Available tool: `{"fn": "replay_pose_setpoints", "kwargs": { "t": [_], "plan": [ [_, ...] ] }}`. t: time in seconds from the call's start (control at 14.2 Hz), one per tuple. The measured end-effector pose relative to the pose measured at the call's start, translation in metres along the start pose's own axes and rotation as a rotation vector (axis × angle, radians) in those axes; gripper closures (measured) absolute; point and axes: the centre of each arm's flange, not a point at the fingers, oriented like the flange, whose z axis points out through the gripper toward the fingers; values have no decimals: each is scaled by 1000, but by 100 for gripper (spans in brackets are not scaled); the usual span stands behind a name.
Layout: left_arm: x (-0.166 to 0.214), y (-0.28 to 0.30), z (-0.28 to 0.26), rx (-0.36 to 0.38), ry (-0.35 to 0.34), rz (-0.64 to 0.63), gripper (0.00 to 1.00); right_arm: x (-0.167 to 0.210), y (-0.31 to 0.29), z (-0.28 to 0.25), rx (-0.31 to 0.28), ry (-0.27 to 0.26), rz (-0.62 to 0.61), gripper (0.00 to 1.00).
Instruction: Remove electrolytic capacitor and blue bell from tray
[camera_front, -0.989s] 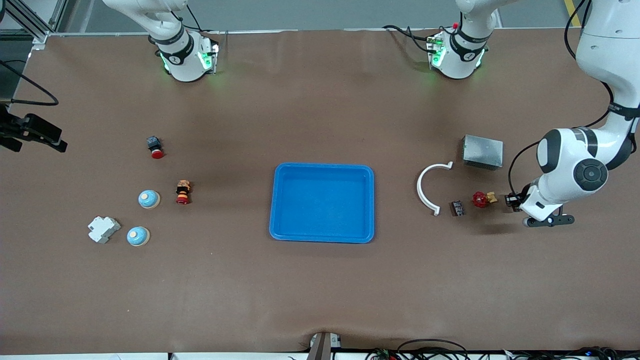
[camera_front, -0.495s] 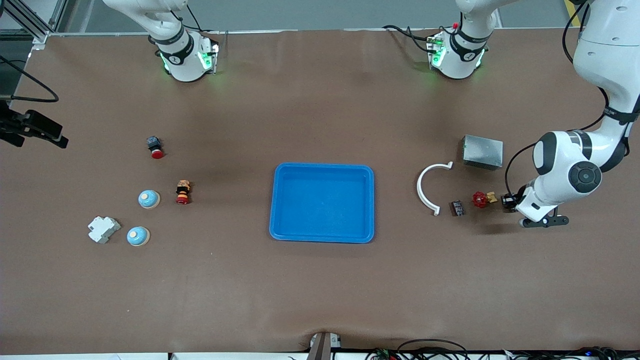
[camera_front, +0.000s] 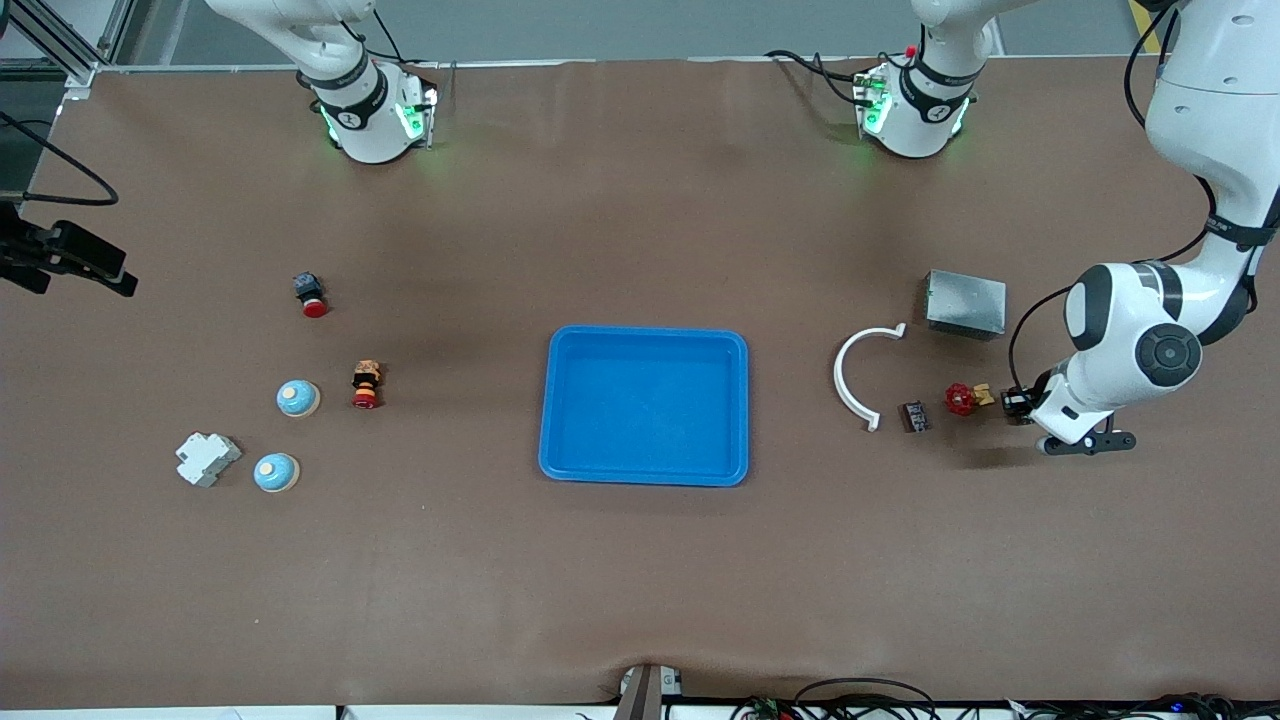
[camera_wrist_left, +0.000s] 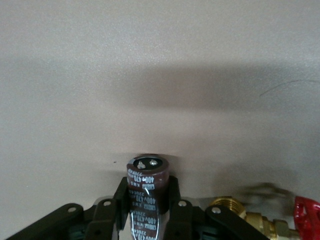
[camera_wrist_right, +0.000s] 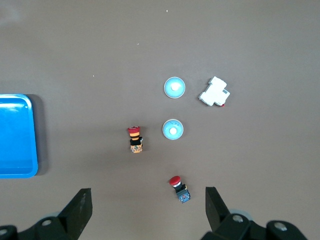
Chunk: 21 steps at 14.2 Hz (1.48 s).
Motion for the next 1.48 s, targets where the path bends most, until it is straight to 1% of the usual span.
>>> {"fn": "replay_pose_setpoints", "kwargs": {
  "t": [0.07,0.35,0.42,0.49,0.85,1.13,1.34,1.48],
  "plan": [
    [0,0,0,0,0,0,54,0,0,2,0,-3,0,0],
    [0,1,2,-1,-3,1,13,0,0,2,2,-4,0,0],
    [0,1,2,-1,-3,1,2,0,0,2,4,-4,0,0],
    [0,1,1,-1,-2,1,0,0,-1,2,7,-5,0,0],
    [4,-1,-11,6,7,-2,0,-2,3,4,32,-23,29,0],
    [3,-10,-50,41,-18,-13,0,-3,5,4,34,-26,34,0],
    [-1,-13,-82,67,-52,-21,0,-3,5,3,35,-25,34,0],
    [-1,-14,-108,62,-80,-44,0,-5,5,-1,35,-19,34,0]
  ]
}}
